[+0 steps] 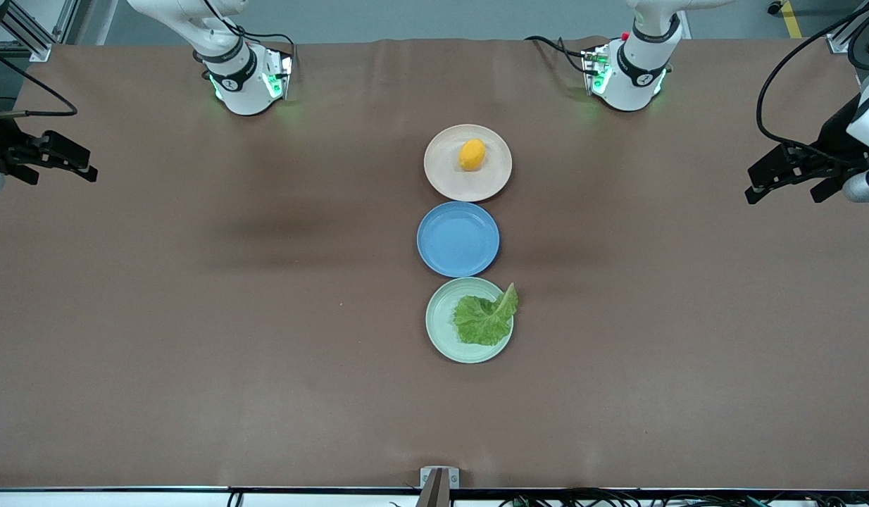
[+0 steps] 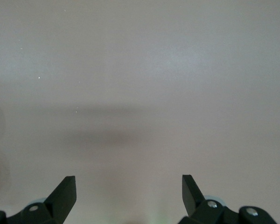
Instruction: Pick lemon and lettuce from plates
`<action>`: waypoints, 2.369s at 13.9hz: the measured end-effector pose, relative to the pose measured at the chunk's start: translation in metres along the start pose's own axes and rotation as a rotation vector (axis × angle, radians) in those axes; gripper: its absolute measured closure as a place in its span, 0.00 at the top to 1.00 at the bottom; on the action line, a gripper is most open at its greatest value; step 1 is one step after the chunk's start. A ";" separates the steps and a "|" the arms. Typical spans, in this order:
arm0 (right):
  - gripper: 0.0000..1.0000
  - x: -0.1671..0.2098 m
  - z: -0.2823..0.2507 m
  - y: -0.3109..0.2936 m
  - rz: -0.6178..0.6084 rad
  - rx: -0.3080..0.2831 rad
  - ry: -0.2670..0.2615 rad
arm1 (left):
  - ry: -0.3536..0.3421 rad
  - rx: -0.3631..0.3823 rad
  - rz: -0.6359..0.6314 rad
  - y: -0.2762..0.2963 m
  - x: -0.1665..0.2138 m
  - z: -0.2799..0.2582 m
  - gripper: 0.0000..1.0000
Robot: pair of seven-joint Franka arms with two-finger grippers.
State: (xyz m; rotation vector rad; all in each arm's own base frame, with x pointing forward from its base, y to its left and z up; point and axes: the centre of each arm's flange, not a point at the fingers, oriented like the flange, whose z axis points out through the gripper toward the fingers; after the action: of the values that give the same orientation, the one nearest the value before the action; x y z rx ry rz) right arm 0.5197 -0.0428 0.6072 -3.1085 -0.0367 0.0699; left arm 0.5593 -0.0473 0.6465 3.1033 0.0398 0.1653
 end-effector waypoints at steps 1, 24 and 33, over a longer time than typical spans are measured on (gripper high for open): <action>1.00 0.000 0.000 0.000 0.000 0.000 -0.001 | 0.000 0.000 0.000 0.000 0.000 0.000 1.00; 1.00 0.000 -0.001 -0.001 -0.008 0.001 0.004 | -0.194 -0.093 -0.601 0.328 -0.008 0.310 1.00; 1.00 0.028 0.035 0.009 0.009 0.001 -0.055 | -0.089 -0.134 -0.861 0.371 -0.010 0.397 1.00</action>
State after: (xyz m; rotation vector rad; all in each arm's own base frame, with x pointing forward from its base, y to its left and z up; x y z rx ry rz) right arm 0.5460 -0.0498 0.5709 -3.1055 -0.0246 0.1554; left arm 0.6007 -0.4306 0.2634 2.6562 1.2508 -0.0037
